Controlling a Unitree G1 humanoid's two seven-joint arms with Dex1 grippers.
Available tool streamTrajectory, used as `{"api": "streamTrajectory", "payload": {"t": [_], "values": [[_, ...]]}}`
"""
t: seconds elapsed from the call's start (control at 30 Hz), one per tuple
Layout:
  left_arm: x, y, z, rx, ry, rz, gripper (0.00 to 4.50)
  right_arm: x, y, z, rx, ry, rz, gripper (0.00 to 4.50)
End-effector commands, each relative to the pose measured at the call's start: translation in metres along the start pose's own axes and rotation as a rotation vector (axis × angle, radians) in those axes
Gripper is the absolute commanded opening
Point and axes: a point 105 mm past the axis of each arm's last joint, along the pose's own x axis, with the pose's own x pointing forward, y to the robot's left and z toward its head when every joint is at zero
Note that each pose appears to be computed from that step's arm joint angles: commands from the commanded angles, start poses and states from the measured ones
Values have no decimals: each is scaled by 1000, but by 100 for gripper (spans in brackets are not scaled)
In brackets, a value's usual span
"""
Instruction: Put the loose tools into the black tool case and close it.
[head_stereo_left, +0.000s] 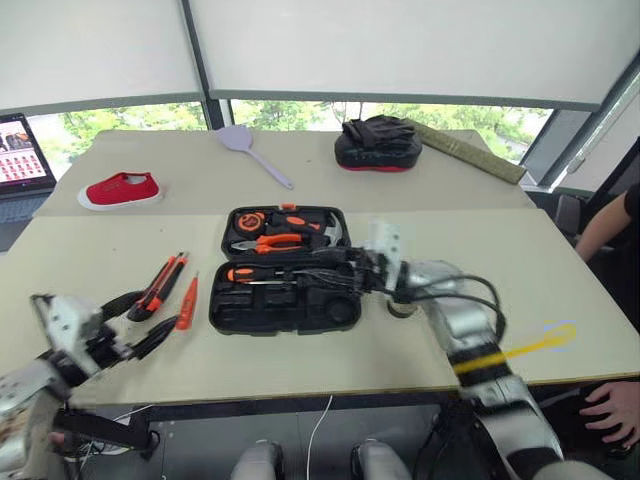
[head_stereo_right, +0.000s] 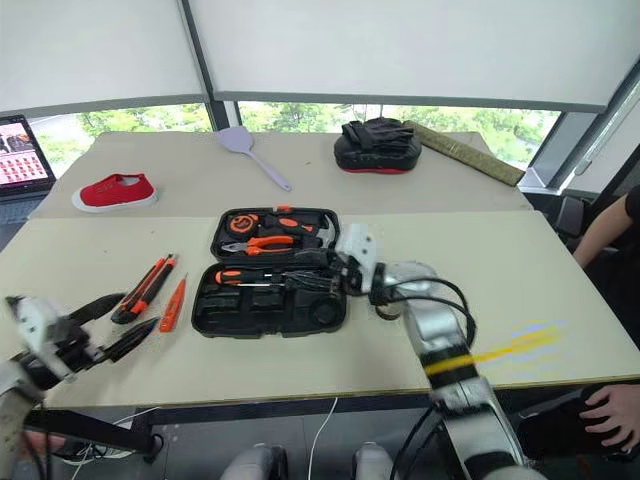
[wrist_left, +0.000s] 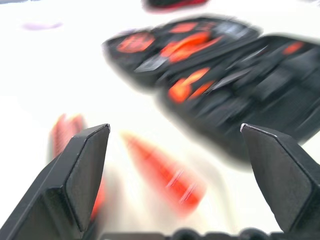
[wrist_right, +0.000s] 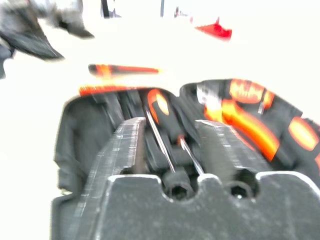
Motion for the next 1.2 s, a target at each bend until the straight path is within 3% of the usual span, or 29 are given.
{"api": "streamTrajectory", "payload": {"t": [0.03,0.1,0.2,0.3,0.37,0.6,0.83,1.1,1.2], "values": [[-42,29,-14,-22,132,166,450,-36,11,26,-92,-75,-43,379],[-59,36,-28,-127,257,250,450,-56,22,20,-76,-35,-11,422],[-57,24,-16,-147,249,190,450,-63,26,21,-71,-25,-16,422],[-37,-2,2,-200,258,79,450,-63,21,21,-94,-3,-46,422],[-19,-16,6,-211,345,62,450,-61,20,21,-112,13,-19,422],[33,-52,30,-195,384,121,450,-49,16,31,-152,6,38,422],[71,-61,22,-234,392,309,450,-46,11,38,-179,2,66,422],[105,-67,12,-268,414,347,450,-44,9,41,-205,11,85,422],[115,-64,10,-287,408,350,378,-43,9,43,-199,11,85,450]]}}
